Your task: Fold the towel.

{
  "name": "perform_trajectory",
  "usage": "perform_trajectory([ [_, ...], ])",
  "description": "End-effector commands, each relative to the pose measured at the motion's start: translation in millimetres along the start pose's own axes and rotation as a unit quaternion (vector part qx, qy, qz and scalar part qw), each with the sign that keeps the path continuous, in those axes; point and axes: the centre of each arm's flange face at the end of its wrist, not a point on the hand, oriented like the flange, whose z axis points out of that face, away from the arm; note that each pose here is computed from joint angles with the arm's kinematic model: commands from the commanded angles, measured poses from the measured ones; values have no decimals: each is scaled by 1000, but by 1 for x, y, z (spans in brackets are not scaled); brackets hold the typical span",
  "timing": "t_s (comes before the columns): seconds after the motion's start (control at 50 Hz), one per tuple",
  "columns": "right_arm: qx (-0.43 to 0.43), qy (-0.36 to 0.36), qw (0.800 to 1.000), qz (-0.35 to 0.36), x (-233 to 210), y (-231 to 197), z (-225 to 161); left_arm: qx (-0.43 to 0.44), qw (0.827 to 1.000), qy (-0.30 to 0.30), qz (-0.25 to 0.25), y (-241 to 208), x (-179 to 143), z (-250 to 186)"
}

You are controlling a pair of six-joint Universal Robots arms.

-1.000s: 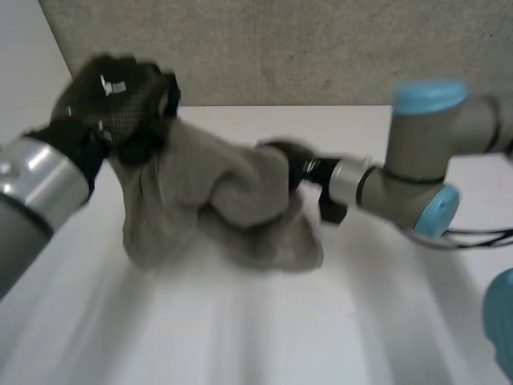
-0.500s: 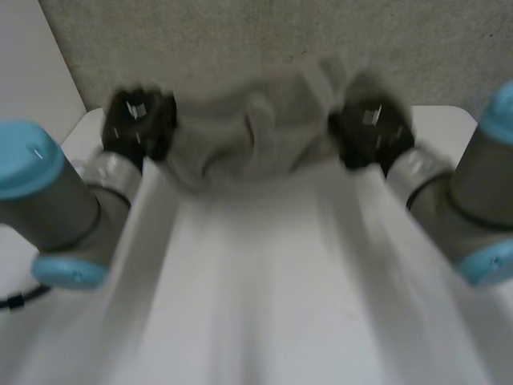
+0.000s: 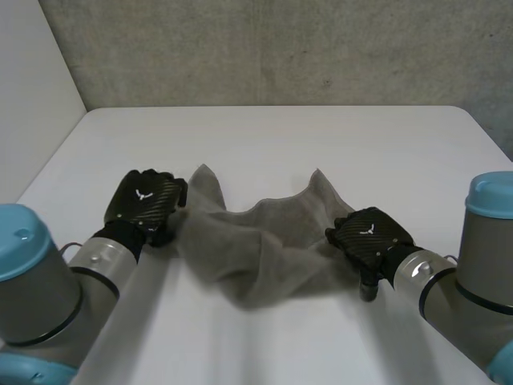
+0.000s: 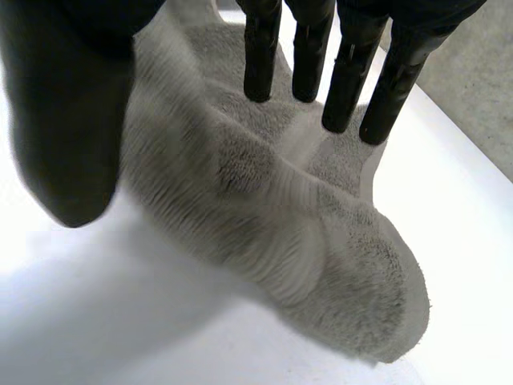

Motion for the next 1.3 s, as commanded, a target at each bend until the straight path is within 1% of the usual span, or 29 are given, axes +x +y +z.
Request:
perform_trajectory([
  [0.02,37,17,999,-2,11,-23,-17,-11,999,3,32,-17,-4,-19],
  [0.06,58,43,997,-1,27,-35,-17,-13,999,5,41,-19,-4,-20],
  [0.12,67,53,996,2,34,-41,-16,-11,999,0,53,-24,-8,-17],
  [0.16,87,65,994,24,46,-53,-13,-7,998,-8,54,-27,-12,-14],
  [0.18,87,65,994,24,46,-53,-13,-5,999,-11,53,-28,-15,-12],
  [0.22,93,60,992,53,53,-57,-2,-3,998,-14,53,-29,-17,-10],
  [0.26,93,56,992,63,57,-56,5,-3,998,-17,52,-29,-19,-7],
  [0.34,79,40,993,73,61,-52,19,-19,998,-16,49,-20,-20,3],
  [0.38,58,20,995,83,62,-47,37,-30,998,-19,47,-14,-23,8],
  [0.4,58,20,995,83,62,-47,37,-43,998,-24,45,-8,-27,11],
  [0.44,28,7,995,96,67,-39,54,-59,997,-29,42,0,-33,14],
  [0.52,2,9,994,108,77,-29,70,-88,995,-32,33,13,-41,22],
  [0.6,-11,13,993,116,86,-20,87,-121,992,-10,19,24,-47,34],
  [0.68,-16,15,993,119,89,-14,93,-147,989,8,1,32,-55,39],
  [0.7,-18,14,993,120,88,-12,96,-160,987,20,-12,35,-57,41],
  [0.78,-26,10,992,122,86,-5,100,-184,980,54,-48,42,-54,43],
  [0.84,-34,7,992,125,84,0,103,-190,978,61,-59,45,-52,43],
  [1.1,-64,-3,989,131,74,25,118,-196,977,60,-62,53,-50,39],
  [1.3,-60,1,990,130,77,21,116,-189,979,55,-60,58,-49,36],
])
